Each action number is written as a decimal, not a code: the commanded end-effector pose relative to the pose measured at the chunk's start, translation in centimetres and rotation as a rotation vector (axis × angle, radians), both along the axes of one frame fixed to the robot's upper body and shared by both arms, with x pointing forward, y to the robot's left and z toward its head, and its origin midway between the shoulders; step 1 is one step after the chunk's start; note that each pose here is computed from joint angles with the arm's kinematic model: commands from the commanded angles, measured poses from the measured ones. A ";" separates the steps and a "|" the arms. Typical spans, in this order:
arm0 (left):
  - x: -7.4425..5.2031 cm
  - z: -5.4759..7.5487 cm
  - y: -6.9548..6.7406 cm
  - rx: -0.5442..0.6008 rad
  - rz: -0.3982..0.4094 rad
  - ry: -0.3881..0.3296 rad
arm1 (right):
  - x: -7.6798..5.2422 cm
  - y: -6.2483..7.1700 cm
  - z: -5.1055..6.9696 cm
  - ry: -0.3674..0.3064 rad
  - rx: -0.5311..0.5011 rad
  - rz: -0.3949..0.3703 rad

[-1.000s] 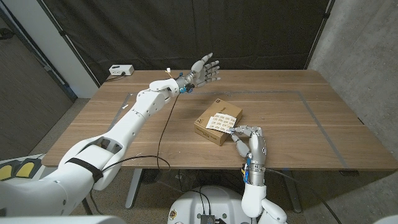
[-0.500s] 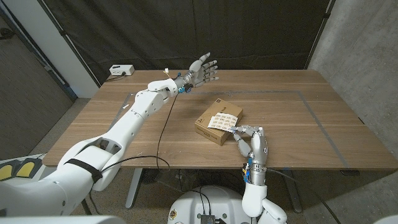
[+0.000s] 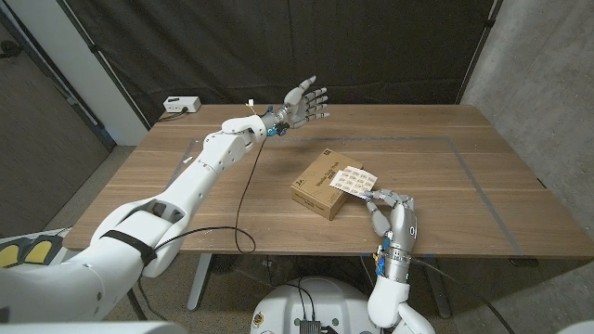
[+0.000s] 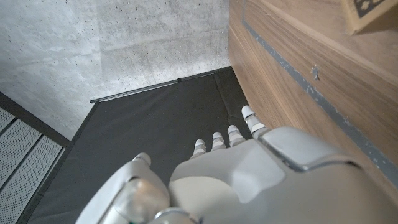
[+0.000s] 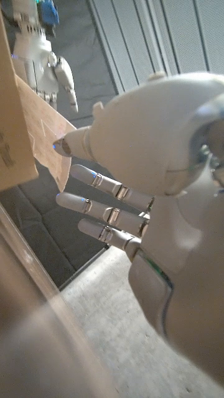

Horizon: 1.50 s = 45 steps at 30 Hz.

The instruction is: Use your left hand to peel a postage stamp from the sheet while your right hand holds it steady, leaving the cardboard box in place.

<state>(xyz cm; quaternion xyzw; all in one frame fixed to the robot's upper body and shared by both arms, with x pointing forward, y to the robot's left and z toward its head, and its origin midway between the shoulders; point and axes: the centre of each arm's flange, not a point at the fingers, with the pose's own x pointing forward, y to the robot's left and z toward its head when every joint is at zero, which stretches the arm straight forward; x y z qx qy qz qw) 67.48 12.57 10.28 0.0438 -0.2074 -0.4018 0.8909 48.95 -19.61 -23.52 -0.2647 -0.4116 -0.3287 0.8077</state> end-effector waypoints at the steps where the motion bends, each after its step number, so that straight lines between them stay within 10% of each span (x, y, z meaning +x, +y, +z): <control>1: 0.5 0.5 -1.6 0.017 -0.060 0.005 | -5.4 -1.0 -0.4 0.095 -0.049 -0.084; 9: 0.9 0.7 -2.3 0.023 -0.081 0.005 | -6.1 -1.8 0.3 0.112 -0.065 -0.124; 28: -0.3 3.0 1.5 0.027 0.112 -0.287 | -3.2 -4.4 9.7 -0.232 -0.130 -0.163; 45: -2.6 4.1 3.8 0.135 0.246 -0.512 | -0.5 -4.9 13.4 -0.291 0.127 0.155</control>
